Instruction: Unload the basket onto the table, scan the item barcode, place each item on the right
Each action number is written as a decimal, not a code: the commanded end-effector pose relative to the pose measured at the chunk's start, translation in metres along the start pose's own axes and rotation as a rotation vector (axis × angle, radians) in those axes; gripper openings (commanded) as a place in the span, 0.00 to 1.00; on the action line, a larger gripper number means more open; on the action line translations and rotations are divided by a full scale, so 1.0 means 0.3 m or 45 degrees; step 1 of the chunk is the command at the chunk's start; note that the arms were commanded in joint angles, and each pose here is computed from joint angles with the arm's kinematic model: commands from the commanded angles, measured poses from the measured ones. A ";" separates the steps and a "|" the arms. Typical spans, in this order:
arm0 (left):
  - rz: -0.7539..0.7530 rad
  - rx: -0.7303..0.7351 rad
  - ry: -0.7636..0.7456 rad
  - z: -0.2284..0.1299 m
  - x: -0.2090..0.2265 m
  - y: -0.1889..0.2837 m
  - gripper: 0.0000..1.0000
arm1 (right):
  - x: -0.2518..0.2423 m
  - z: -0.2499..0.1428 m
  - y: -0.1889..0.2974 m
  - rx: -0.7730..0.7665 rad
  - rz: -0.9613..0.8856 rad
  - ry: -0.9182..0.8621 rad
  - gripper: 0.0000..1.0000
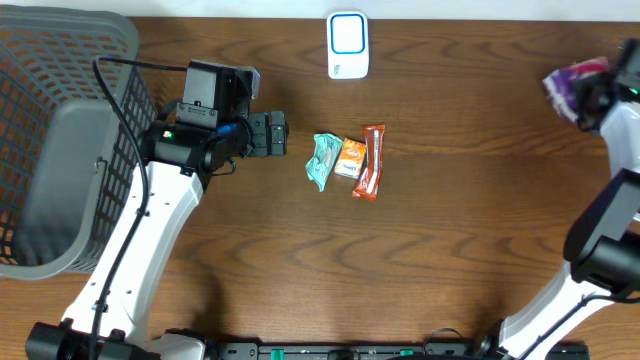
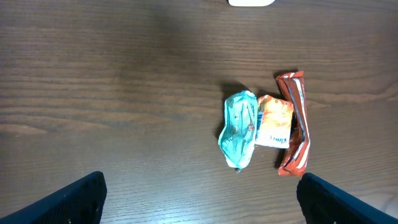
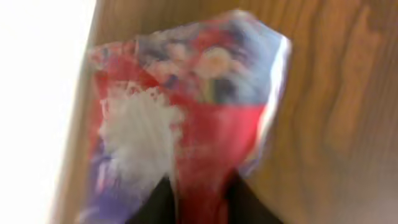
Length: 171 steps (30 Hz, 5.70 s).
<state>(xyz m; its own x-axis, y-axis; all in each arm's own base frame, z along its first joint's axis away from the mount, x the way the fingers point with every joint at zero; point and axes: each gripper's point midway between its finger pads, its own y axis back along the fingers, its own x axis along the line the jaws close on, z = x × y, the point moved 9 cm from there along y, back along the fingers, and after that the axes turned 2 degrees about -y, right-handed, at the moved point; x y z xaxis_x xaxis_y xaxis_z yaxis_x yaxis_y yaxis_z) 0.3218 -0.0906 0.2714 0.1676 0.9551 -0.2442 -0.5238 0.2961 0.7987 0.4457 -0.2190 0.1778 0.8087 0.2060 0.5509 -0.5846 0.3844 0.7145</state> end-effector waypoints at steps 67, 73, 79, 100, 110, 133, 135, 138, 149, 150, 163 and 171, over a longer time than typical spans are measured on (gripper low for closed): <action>0.009 -0.006 -0.004 0.005 0.004 0.004 0.98 | -0.085 -1.349 0.547 0.595 -0.067 1.938 0.38; 0.009 -0.006 -0.004 0.005 0.004 0.004 0.98 | -0.168 -1.381 0.482 0.632 -0.164 1.988 0.38; 0.009 -0.006 -0.004 0.005 0.004 0.004 0.98 | -0.171 -1.372 0.466 0.569 -0.215 2.023 0.18; 0.009 -0.006 -0.004 0.005 0.004 0.004 0.98 | -0.092 -0.865 0.284 1.839 0.987 0.900 0.01; 0.009 -0.006 -0.004 0.005 0.004 0.004 0.98 | -0.263 -0.614 0.150 1.645 0.515 0.627 0.43; 0.009 -0.006 -0.004 0.005 0.004 0.004 0.98 | -0.038 -0.915 0.402 1.145 -0.010 1.634 0.11; 0.009 -0.006 -0.004 0.005 0.004 0.004 0.98 | -0.065 -0.926 0.378 1.137 -0.020 1.610 0.09; 0.009 -0.006 -0.004 0.005 0.004 0.004 0.98 | -0.104 -0.915 0.330 1.070 -0.057 1.615 0.09; 0.009 -0.006 -0.004 0.005 0.004 0.004 0.98 | -0.084 -0.772 0.283 0.858 -0.214 1.605 0.17; 0.009 -0.006 -0.004 0.005 0.004 0.004 0.98 | -0.076 -0.771 0.291 0.870 -0.207 1.601 0.18; 0.009 -0.006 -0.004 0.005 0.004 0.004 0.98 | -0.091 -0.927 0.364 1.002 -0.152 1.651 0.63; 0.009 -0.006 -0.004 0.005 0.004 0.004 0.98 | -0.212 -0.962 0.292 0.735 -0.325 1.667 0.55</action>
<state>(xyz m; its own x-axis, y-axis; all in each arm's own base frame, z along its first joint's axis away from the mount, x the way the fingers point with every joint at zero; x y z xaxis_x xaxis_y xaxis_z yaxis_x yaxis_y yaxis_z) 0.3218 -0.0906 0.2713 0.1676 0.9552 -0.2442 -0.5235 0.2961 0.7989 0.3686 0.0698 0.0890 0.1260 0.9898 -0.0669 -0.0923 0.0788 0.9926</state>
